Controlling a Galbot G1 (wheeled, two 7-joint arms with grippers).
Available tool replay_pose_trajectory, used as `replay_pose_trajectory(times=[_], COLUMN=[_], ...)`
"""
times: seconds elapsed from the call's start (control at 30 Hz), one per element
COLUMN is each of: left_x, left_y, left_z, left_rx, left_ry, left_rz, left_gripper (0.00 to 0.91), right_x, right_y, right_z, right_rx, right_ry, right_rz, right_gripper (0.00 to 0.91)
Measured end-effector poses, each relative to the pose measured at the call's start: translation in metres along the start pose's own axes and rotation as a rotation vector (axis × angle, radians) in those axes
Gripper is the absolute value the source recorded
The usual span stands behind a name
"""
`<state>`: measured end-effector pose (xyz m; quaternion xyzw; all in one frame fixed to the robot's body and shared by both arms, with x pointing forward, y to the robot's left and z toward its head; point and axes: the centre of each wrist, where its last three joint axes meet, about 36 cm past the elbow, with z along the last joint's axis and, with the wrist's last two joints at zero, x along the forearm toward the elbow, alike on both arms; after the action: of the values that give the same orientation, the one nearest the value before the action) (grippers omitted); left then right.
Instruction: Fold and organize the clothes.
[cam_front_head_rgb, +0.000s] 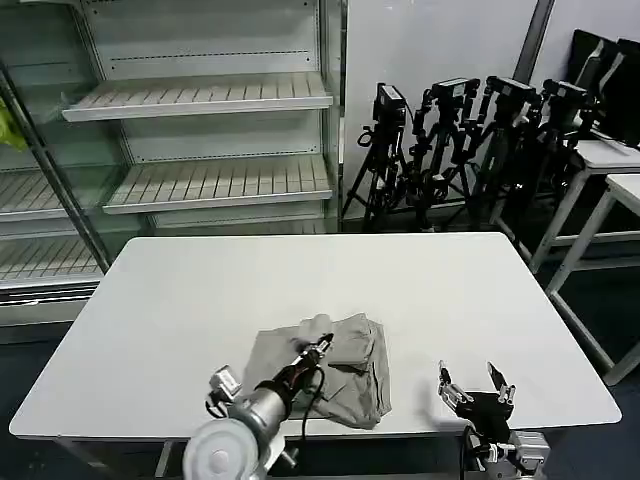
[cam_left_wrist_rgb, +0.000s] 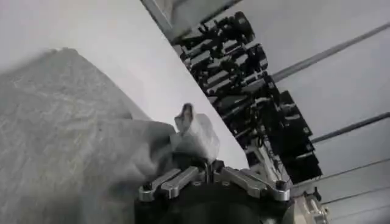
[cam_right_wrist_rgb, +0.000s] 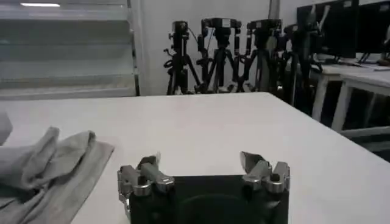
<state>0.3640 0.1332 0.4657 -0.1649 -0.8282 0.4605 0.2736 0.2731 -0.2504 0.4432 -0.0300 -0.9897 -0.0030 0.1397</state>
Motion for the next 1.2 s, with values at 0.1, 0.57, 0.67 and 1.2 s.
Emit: replay_pose_trajectory(times=[0.1,0.57,0.67,1.2], left_x=[-0.01,-0.006,0.006,0.099], left_y=[-0.002,-0.013,-0.015,0.021], left_z=[0.002,0.003,-0.003,-0.054], left_rx=[-0.01,-0.126,-0.155,-0.359], left_ry=[0.004,-0.036,-0.058,-0.115], left_rz=[0.001,0.041,0.047,-0.117], left_gripper=[0.907,0.907,0.907,0.907], right_x=[-0.001,-0.002,-0.002,-0.006], right_y=[0.001,0.003,0.005,0.02], right_z=[0.001,-0.001,-0.003,-0.001], right_rx=[-0.005,-0.01,-0.012,-0.012], right_ry=[0.001,0.0,-0.003,-0.004], right_rz=[-0.001,0.008,0.002,-0.04], right_gripper=[0.907,0.907,0.907,0.907])
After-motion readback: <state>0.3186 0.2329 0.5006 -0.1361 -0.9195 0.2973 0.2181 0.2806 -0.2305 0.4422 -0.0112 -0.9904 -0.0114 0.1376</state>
